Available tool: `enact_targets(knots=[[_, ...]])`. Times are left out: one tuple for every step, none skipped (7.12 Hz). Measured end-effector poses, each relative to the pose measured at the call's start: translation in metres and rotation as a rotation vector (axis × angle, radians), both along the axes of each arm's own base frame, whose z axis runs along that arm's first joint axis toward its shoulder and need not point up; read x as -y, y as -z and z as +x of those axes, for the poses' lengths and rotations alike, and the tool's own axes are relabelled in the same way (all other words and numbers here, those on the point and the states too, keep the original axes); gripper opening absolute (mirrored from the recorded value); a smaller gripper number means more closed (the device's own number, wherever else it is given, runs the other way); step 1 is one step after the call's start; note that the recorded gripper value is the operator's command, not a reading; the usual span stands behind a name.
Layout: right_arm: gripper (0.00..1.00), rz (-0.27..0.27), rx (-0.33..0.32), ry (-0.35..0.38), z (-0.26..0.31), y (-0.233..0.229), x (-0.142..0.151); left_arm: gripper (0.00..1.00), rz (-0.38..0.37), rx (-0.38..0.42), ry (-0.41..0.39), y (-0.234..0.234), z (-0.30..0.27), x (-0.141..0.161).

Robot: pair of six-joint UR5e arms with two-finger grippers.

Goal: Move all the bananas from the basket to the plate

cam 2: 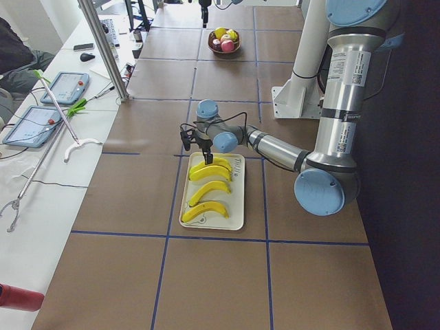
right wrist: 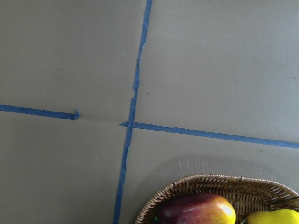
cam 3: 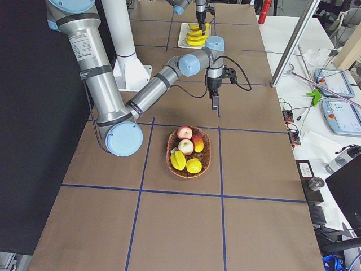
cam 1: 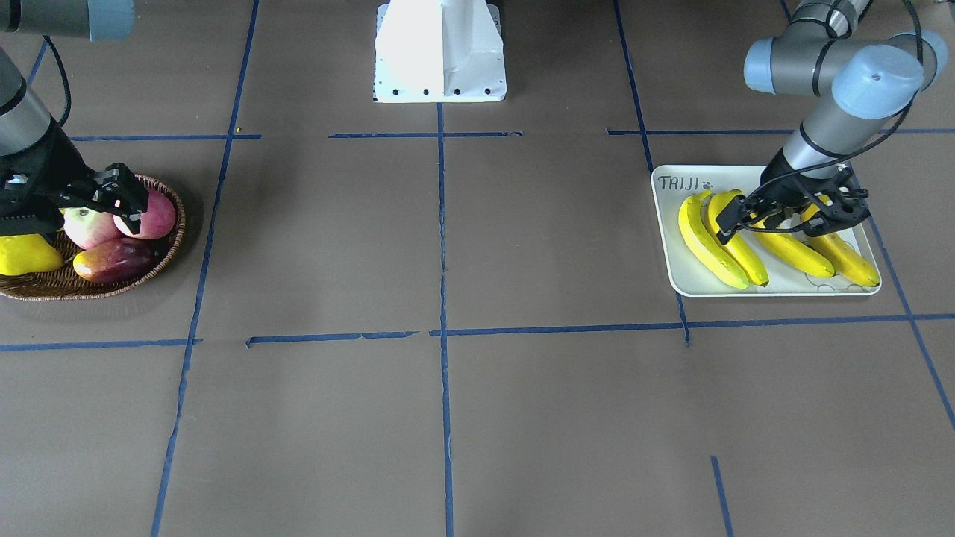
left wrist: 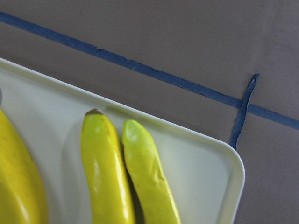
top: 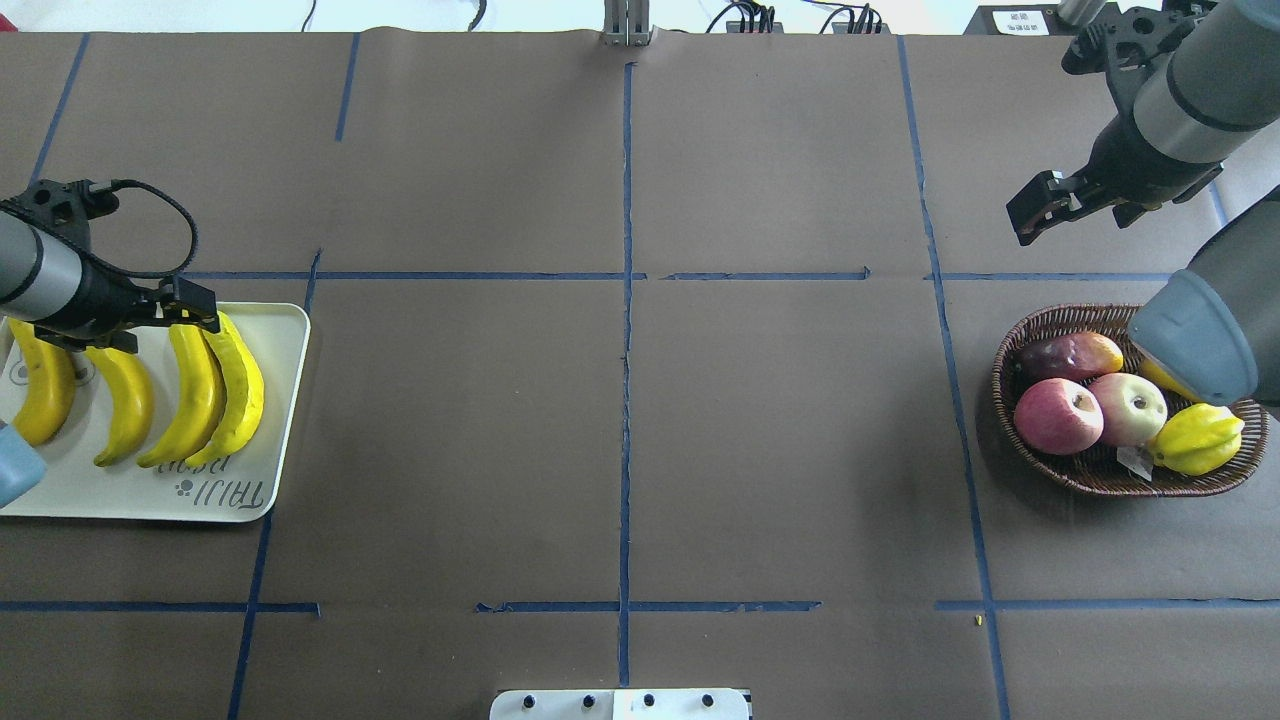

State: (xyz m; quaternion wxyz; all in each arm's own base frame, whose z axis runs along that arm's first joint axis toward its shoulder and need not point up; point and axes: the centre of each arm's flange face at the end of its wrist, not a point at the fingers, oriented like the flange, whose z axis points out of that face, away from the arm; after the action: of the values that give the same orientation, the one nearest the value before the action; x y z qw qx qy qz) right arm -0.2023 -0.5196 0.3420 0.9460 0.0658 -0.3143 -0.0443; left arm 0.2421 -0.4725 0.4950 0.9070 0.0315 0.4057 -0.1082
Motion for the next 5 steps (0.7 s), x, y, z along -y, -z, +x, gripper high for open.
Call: enact_targets(knots=[[1.0, 0.012, -0.021, 0.016, 0.023, -0.016, 0.009, 1.0, 0.069, 0.027, -0.056, -0.014, -0.035, 0.006], [1.0, 0.03, -0.036, 0.055, 0.054, -0.038, 0.02, 1.0, 0.116, 0.057, -0.109, -0.028, -0.076, 0.015], [1.0, 0.022, -0.017, 0.096, 0.089, -0.065, 0.034, 1.0, 0.15, 0.1, -0.174, -0.04, -0.12, 0.024], [1.0, 0.002, 0.033, 0.129, 0.125, -0.094, 0.047, 1.0, 0.163, 0.134, -0.23, -0.052, -0.166, 0.028], [1.0, -0.018, 0.072, 0.146, 0.158, -0.127, 0.055, 1.0, 0.157, 0.133, -0.273, -0.069, -0.211, 0.027]])
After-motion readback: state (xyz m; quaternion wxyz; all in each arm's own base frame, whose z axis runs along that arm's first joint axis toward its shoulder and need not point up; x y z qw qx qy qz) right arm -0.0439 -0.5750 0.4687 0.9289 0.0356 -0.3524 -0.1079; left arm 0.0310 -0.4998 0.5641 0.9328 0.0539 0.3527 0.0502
